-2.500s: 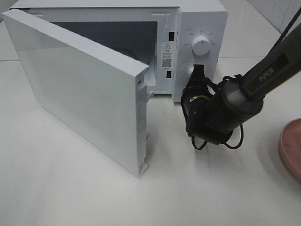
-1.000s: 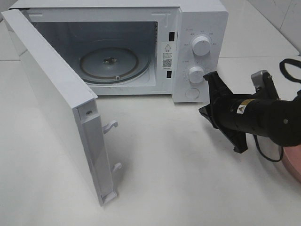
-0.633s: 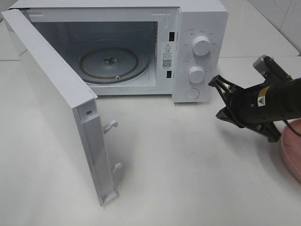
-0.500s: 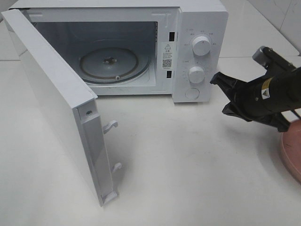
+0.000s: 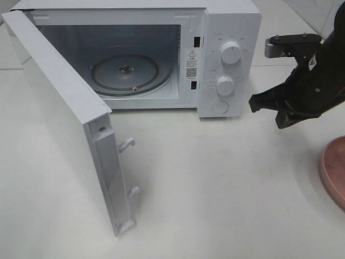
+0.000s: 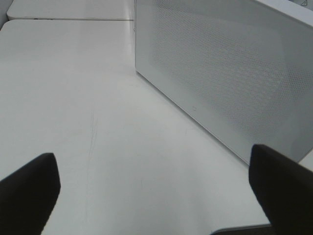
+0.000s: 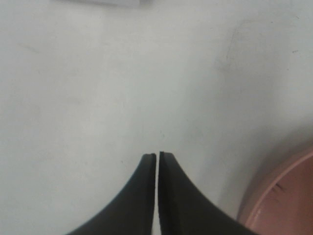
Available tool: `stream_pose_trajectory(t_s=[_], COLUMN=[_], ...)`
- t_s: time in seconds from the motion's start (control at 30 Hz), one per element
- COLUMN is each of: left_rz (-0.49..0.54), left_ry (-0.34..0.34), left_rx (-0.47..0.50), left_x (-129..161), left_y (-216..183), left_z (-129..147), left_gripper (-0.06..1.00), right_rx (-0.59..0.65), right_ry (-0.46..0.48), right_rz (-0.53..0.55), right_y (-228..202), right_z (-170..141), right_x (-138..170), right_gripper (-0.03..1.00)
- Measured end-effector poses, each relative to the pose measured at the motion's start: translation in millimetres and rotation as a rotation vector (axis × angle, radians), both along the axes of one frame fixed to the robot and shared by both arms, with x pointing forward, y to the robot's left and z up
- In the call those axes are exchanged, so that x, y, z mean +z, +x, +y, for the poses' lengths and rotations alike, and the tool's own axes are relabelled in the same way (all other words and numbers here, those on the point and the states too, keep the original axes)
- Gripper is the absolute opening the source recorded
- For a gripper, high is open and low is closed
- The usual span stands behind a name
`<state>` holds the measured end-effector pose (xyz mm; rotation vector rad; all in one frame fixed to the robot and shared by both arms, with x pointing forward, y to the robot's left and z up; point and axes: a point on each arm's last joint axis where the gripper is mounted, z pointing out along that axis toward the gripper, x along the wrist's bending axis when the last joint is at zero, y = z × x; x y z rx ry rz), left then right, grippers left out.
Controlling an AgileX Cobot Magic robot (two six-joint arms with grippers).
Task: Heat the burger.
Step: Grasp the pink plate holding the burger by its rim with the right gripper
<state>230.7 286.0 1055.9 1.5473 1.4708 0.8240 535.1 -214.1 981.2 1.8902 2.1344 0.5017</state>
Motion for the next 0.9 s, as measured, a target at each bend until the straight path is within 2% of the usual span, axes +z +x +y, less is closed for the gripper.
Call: stream_pose_trajectory(t_s=[0.03, 0.1, 0.13, 0.17, 0.2, 0.23, 0.27, 0.3, 0.33, 0.37, 0.4, 0.43, 0.47, 0.5, 0.53, 0.57, 0.6, 0.7, 0.9], left_rz=[0.0, 0.0, 0.0, 0.0, 0.0, 0.0, 0.0, 0.0, 0.0, 0.0, 0.0, 0.0, 0.0, 0.0, 0.0, 0.0, 0.0, 0.0, 0.0], left_ry=[0.0, 0.0, 0.0, 0.0, 0.0, 0.0, 0.0, 0.0, 0.0, 0.0, 0.0, 0.0, 0.0, 0.0, 0.0, 0.0, 0.0, 0.0, 0.0], left_rx=[0.0, 0.0, 0.0, 0.0, 0.0, 0.0, 0.0, 0.0, 0.0, 0.0, 0.0, 0.0, 0.0, 0.0, 0.0, 0.0, 0.0, 0.0, 0.0], left_x=[0.0, 0.0, 0.0, 0.0, 0.0, 0.0, 0.0, 0.0, 0.0, 0.0, 0.0, 0.0, 0.0, 0.0, 0.0, 0.0, 0.0, 0.0, 0.0], left_y=[0.0, 0.0, 0.0, 0.0, 0.0, 0.0, 0.0, 0.0, 0.0, 0.0, 0.0, 0.0, 0.0, 0.0, 0.0, 0.0, 0.0, 0.0, 0.0], left_z=[0.0, 0.0, 0.0, 0.0, 0.0, 0.0, 0.0, 0.0, 0.0, 0.0, 0.0, 0.0, 0.0, 0.0, 0.0, 0.0, 0.0, 0.0, 0.0], left_gripper=[0.97, 0.97, 0.97, 0.97, 0.97, 0.97, 0.97, 0.97, 0.97, 0.97, 0.97, 0.97, 0.97, 0.97, 0.97, 0.97, 0.97, 0.97, 0.97], right_rx=[0.056, 0.084, 0.131, 0.131, 0.145, 0.171, 0.171, 0.195, 0.198, 0.198, 0.187, 0.177, 0.177, 0.161, 0.151, 0.151, 0.132, 0.111, 0.065], right_ry=[-0.032, -0.047, -0.072, -0.072, -0.079, -0.095, -0.095, -0.108, -0.111, -0.111, -0.112, -0.112, -0.112, -0.113, -0.115, -0.115, -0.116, -0.118, -0.119], right_rz=[0.035, 0.047, 0.078, 0.078, 0.089, 0.113, 0.113, 0.127, 0.132, 0.132, 0.137, 0.143, 0.143, 0.156, 0.164, 0.164, 0.184, 0.221, 0.286], right_y=[-2.2, -3.3, -6.2, -6.2, -7.2, -9.4, -9.4, -10.7, -10.5, -10.5, -9.8, -9.4, -9.4, -9.7, -10.5, -10.5, -13.1, -19.4, -31.6], right_z=[-0.4, -0.7, -1.4, -1.4, -1.6, -2.3, -2.3, -3.3, -5.4, -5.4, -9.8, -12.8, -12.8, -18.4, -21.6, -21.6, -28.1, -36.6, -52.1], right_x=[1.0, 0.7, -0.2, -0.2, -0.5, -1.3, -1.3, -1.7, -1.8, -1.8, -2.0, -2.1, -2.1, -3.5, -5.2, -5.2, -9.9, -18.2, -32.9], right_gripper=[0.07, 0.08, 0.14, 0.14, 0.17, 0.25, 0.25, 0.31, 0.44, 0.44, 0.56, 0.63, 0.63, 0.75, 0.8, 0.8, 0.87, 0.92, 0.91])
